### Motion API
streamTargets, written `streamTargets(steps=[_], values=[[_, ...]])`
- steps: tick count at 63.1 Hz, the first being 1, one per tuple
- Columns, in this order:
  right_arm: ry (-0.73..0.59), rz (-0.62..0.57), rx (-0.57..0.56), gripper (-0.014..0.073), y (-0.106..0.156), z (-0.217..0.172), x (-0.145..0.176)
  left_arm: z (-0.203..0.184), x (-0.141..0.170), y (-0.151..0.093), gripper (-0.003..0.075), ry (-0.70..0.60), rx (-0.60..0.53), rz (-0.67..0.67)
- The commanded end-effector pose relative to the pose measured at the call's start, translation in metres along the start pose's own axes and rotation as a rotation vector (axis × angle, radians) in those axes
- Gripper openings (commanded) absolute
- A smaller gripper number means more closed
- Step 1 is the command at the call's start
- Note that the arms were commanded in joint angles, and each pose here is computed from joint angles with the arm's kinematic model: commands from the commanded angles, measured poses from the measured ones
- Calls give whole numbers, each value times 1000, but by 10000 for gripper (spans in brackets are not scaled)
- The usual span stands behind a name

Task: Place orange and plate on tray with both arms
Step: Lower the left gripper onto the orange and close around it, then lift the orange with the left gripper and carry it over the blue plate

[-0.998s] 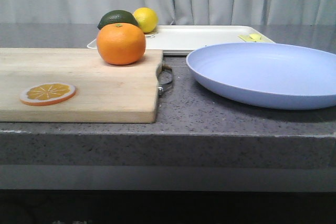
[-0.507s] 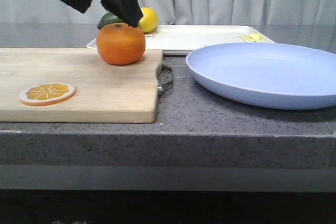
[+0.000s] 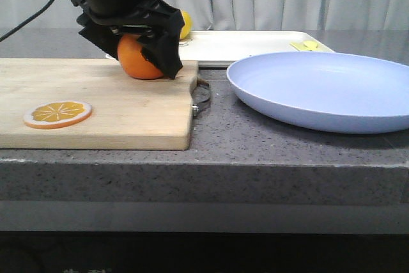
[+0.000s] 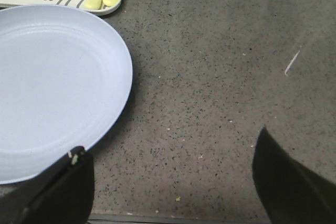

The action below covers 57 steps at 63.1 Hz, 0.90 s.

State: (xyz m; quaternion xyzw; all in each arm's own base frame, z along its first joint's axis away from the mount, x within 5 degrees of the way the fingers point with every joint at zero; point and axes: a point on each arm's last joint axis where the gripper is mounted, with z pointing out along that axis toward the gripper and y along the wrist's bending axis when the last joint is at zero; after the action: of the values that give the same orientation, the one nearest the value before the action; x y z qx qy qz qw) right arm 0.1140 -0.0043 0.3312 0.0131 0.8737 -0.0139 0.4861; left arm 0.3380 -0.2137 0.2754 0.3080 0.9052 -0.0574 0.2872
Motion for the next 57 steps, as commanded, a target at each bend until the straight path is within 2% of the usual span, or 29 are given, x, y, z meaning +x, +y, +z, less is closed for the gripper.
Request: streamTargets(steps=[1, 5, 11, 32, 45, 57], values=[[-91, -6, 2, 620, 0, -5, -15, -26, -18, -1, 478, -134, 6, -14], [-91, -6, 2, 620, 0, -5, -15, -26, -19, -4, 440, -142, 13, -15], [-91, -6, 2, 620, 0, -5, -15, -31, -24, -11, 445, -156, 23, 0], [-91, -6, 2, 620, 0, -5, -15, -61, -60, -73, 445, -288, 116, 120], [-80, -6, 2, 620, 0, -5, -14, -46, -77, -120, 445, -281, 179, 196], [-69, -6, 2, 620, 0, -5, -13, -24, -86, -151, 445, -280, 211, 237]])
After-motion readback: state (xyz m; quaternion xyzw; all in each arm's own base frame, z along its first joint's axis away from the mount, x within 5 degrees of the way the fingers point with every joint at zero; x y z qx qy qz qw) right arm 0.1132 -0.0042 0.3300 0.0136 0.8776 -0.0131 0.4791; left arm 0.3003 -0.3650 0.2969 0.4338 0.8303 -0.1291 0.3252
